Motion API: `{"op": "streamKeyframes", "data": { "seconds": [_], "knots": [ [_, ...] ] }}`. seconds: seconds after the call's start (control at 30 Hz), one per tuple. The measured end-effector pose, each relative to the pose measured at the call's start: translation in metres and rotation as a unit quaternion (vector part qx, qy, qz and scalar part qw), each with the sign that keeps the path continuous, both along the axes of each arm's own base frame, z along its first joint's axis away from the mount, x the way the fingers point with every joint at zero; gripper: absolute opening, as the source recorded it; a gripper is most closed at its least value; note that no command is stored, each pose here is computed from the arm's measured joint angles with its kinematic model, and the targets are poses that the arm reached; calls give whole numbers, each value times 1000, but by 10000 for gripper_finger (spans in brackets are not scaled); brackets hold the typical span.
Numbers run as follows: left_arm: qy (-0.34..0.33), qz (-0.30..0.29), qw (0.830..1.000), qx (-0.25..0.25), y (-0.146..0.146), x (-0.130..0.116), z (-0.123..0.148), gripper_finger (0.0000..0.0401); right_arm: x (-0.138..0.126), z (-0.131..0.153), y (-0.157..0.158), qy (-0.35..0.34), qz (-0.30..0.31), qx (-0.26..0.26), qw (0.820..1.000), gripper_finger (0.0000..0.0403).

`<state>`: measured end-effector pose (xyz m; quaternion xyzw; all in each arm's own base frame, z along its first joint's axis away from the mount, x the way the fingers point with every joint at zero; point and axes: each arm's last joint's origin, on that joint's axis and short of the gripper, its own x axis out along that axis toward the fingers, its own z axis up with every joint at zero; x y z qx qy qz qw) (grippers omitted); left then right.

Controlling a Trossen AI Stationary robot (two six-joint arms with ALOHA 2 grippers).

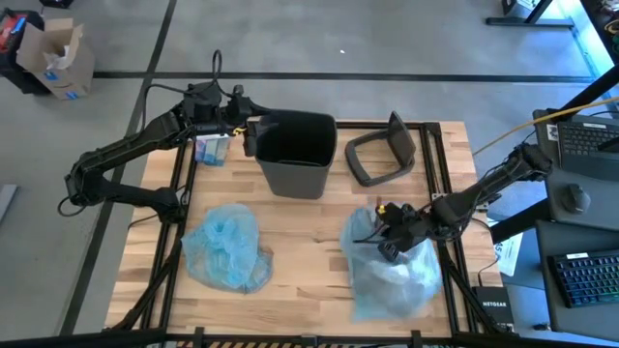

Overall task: Pick and place trash into bin
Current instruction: Remove the trash bag from the trash bin, then insert the new empty trash bag into the trash bin

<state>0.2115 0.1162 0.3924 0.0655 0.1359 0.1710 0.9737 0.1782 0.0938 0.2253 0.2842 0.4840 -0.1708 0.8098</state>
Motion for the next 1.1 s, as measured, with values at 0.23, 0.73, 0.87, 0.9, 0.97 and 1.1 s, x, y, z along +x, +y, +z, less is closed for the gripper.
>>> {"op": "streamKeyframes", "data": {
  "seconds": [0.23, 0.73, 0.87, 0.9, 0.97, 1.1],
  "knots": [
    [-1, 1, 1000, -3, 0, 0, 0, 170, -14, -51, -6, 53, -58, 43, 996, 0],
    [-5, 2, 1000, -14, -1, 0, 0, 170, -19, -21, -4, 157, -106, 122, 974, 164],
    [-6, 2, 1000, -12, -1, 0, 1, 170, -20, 21, -5, 156, -97, 102, 978, 215],
    [-7, 2, 1000, -12, -1, -1, 1, 170, -20, 32, -6, 154, -100, 90, 979, 225],
    [-11, 2, 1000, -9, -2, -3, 3, 170, -21, 55, -8, 137, -100, 68, 983, 239],
    [-17, 2, 1000, -5, -6, -9, 7, 170, -21, 93, -11, 84, -88, 44, 992, 252]
  ]
}}
